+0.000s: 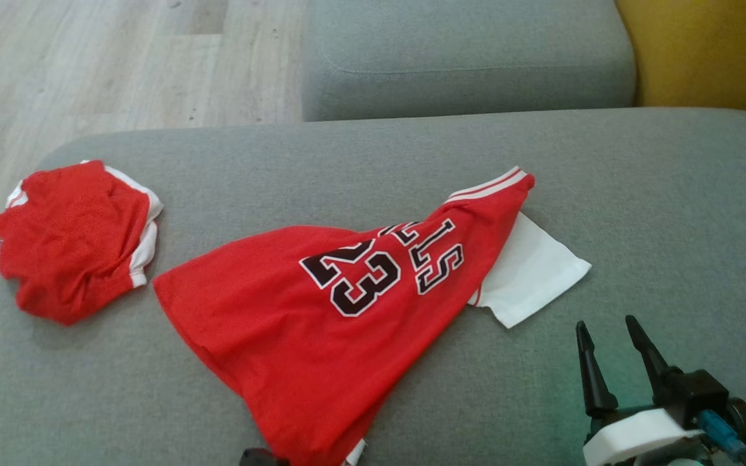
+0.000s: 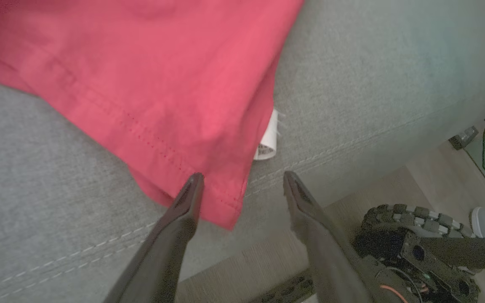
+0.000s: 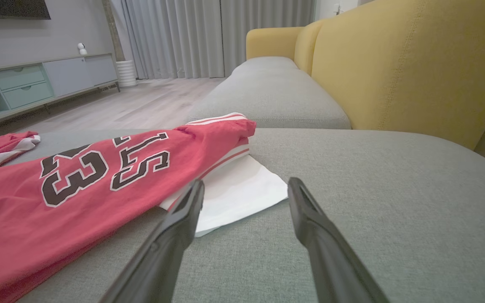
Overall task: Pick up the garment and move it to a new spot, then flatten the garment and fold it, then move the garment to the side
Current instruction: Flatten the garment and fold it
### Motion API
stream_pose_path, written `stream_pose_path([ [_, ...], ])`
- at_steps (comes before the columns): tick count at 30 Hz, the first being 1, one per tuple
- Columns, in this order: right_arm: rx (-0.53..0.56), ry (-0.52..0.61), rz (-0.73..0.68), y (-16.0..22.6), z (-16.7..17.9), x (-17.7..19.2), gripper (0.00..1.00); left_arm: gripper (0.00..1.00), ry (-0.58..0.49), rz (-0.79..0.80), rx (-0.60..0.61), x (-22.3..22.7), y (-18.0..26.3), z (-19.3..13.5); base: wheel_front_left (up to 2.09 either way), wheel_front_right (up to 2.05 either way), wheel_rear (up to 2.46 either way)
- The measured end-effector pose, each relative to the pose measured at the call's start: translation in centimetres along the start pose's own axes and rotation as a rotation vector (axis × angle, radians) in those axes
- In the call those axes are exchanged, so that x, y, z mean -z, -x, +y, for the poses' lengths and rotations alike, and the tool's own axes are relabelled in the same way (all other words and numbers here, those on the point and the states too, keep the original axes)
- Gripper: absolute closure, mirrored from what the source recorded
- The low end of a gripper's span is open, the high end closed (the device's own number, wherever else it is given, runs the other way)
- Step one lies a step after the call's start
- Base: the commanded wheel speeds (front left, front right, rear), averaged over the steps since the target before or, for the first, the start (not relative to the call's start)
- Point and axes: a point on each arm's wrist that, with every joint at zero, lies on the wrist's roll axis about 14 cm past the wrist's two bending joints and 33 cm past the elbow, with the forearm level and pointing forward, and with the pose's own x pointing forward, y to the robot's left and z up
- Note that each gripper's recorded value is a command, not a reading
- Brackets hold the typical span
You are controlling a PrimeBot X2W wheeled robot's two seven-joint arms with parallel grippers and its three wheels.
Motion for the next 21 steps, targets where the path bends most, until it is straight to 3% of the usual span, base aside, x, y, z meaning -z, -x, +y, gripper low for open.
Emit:
stream_pose_path([
  [12,0.038,-0.002,0.010,0.5,-1.1,0.4,0.00,0.00,-0.032,0.095,-0.020,1.8,-1.4,0.7,0.00,0.00,0.00],
  [13,0.039,0.002,0.011,0.5,-1.2,0.4,0.00,0.35,-0.032,0.092,-0.019,1.8,-1.5,0.7,0.00,0.00,0.00],
  [14,0.040,0.005,0.011,0.4,-1.2,0.4,0.00,0.57,-0.033,0.091,-0.018,1.8,-1.6,0.7,0.00,0.00,0.00],
  [17,0.036,0.021,-0.010,-0.4,-1.3,-0.4,0.00,0.87,-0.038,0.093,-0.016,1.8,-2.0,0.8,0.00,0.00,0.00],
  [19,0.031,0.035,-0.041,-1.3,-1.3,-1.5,0.00,1.00,-0.041,0.095,-0.018,1.8,-2.3,0.8,0.00,0.00,0.00],
  [21,0.028,0.048,-0.070,-2.2,-1.5,-2.7,0.00,1.00,-0.042,0.099,-0.015,1.9,-2.4,0.8,0.00,0.00,0.00],
])
